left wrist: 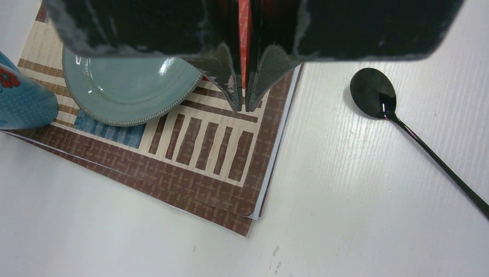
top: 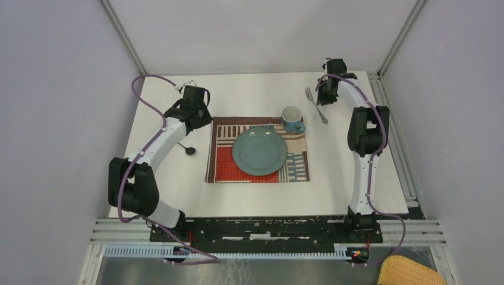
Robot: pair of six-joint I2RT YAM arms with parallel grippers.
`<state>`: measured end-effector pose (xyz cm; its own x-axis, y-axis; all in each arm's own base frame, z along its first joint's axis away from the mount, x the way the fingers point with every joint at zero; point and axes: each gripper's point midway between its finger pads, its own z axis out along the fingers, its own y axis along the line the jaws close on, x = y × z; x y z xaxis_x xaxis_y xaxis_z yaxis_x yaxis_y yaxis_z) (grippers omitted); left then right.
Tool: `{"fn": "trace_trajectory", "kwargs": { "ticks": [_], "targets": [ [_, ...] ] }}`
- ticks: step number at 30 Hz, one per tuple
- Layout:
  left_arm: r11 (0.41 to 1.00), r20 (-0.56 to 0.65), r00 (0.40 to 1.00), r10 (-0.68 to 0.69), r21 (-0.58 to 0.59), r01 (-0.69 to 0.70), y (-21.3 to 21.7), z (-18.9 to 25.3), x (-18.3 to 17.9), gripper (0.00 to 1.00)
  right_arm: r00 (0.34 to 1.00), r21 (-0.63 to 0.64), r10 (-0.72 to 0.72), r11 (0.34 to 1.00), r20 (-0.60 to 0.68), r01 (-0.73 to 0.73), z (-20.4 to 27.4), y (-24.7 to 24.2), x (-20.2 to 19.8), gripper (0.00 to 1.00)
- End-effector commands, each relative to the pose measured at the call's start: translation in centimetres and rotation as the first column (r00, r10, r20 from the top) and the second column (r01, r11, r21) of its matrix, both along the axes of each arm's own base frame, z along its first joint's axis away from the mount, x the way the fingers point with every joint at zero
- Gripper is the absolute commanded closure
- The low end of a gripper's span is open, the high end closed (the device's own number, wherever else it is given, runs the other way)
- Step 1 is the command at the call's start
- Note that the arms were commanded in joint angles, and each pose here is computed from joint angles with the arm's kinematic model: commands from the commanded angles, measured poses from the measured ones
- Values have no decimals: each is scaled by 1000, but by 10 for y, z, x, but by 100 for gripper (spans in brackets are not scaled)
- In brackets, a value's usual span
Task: Set the dinner table for one person
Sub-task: Pick up the fork at the center of the board.
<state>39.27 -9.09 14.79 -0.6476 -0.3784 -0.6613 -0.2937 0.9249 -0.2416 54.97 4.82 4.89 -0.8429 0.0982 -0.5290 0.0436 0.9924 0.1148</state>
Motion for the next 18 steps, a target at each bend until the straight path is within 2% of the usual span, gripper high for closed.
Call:
{"fn": "trace_trajectory", "kwargs": {
  "ticks": [1, 18],
  "targets": [
    [999, 40, 999, -32, 20, 31, 3, 16, 3, 88, 998, -40, 24, 999, 51, -22, 14, 0, 15, 71],
    [999, 35, 999, -32, 21, 31, 5, 18, 4, 88, 999, -62, 54, 997, 7, -53, -3, 3, 19, 71]
  ]
}}
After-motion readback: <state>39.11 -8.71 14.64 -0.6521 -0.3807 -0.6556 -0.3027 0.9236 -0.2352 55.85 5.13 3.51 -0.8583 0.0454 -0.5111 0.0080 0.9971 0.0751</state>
